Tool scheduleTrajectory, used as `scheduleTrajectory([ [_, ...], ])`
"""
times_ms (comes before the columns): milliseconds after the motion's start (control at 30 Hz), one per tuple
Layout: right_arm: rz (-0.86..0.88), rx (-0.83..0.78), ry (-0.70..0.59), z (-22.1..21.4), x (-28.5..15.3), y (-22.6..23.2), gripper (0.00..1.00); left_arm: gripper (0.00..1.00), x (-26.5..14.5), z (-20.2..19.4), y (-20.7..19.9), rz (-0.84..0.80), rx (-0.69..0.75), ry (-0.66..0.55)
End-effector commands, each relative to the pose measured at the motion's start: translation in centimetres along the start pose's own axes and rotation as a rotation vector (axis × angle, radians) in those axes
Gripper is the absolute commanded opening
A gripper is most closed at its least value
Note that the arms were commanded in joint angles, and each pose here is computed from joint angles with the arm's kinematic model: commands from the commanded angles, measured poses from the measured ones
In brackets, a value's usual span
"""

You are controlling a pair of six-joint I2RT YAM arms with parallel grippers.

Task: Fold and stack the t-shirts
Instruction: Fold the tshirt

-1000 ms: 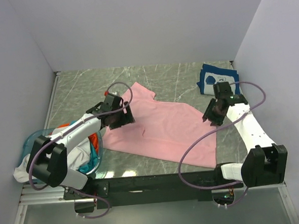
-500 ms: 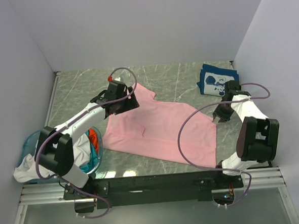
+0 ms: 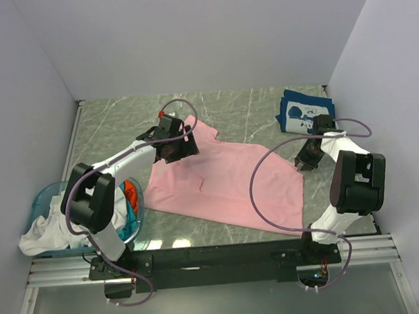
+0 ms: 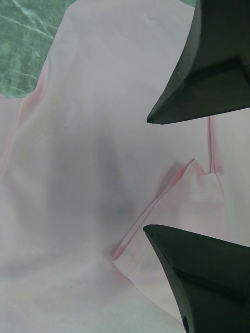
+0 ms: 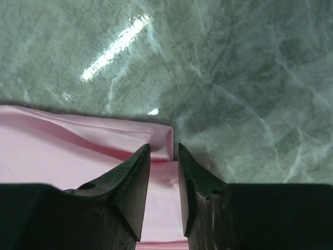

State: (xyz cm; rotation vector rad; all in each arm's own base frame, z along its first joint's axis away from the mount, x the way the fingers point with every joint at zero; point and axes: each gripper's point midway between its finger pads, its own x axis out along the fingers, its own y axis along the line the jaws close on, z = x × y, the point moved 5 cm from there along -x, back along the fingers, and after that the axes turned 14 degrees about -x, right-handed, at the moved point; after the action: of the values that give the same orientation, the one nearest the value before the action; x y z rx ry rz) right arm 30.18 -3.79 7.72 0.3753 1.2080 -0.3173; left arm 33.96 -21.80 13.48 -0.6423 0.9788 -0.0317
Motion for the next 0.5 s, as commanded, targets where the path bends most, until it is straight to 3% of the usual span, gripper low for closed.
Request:
scheduleTrajectory([
  [0, 0.032, -0.005, -0.022, 0.4, 0.6, 0.2, 0.35, 0.84, 0.2, 0.6, -1.7, -0.06, -0.015, -0.007],
  [233, 0.024, 0.003, 0.004, 0.1, 1.8, 0.1, 0.32, 0.84, 0.6, -0.1, -1.0, -0.047, -0.027, 0.016],
  [467, -0.017, 0.01, -0.012, 0.4, 1.5, -0.3, 0.18, 0.84, 1.4, -0.8, 0.2, -0.02, -0.01, 0.024],
])
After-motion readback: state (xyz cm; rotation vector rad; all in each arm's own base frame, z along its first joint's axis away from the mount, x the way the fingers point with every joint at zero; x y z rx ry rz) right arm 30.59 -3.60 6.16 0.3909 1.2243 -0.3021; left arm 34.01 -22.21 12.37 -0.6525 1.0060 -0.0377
